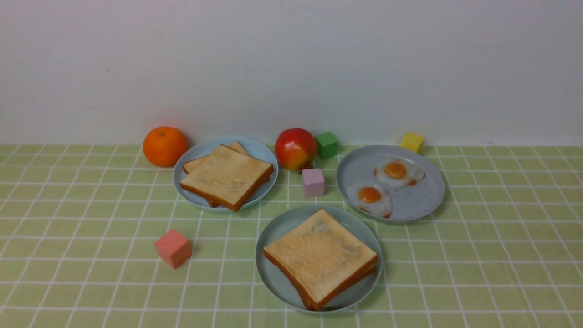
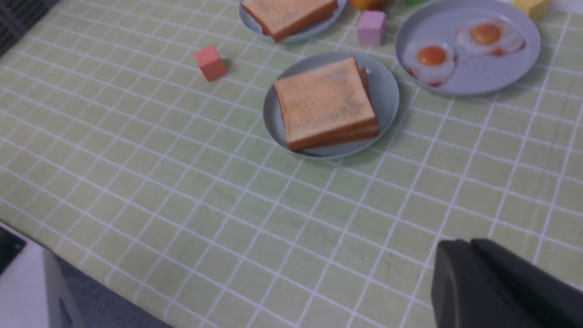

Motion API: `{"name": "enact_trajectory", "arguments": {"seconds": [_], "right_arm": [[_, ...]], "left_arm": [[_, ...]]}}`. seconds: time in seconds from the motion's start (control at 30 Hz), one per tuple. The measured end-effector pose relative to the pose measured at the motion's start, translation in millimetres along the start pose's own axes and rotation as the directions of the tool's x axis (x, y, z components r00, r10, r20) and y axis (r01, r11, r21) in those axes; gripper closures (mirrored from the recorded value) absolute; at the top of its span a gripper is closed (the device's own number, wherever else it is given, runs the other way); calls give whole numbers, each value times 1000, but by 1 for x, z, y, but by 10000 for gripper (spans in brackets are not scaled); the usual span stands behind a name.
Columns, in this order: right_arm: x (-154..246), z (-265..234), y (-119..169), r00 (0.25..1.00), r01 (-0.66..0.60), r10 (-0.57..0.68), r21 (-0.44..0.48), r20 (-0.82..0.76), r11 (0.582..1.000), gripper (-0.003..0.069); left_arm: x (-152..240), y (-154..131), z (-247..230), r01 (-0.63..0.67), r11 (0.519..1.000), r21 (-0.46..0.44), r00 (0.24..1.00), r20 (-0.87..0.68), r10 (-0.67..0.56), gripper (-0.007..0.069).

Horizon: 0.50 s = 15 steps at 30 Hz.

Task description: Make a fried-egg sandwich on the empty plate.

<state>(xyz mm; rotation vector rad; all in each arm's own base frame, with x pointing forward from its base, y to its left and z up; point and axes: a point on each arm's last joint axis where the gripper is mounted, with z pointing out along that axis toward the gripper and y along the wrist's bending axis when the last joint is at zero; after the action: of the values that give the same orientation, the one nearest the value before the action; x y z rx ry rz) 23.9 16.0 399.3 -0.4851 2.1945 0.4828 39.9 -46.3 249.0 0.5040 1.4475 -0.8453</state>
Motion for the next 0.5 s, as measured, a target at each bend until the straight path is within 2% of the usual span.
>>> {"name": "enact_trajectory", "arguments": {"seconds": [0.3,0.5], "right_arm": [[22,33,-4,991,6,-2,32,-136,999,608],[28,40,-5,987,7,0,39,-163,999,600]], "left_arm": [[19,3,0,1,1000,-13,997,-83,-2,638],[23,4,0,0,1000,-17,992,-125,-2,638]]}}
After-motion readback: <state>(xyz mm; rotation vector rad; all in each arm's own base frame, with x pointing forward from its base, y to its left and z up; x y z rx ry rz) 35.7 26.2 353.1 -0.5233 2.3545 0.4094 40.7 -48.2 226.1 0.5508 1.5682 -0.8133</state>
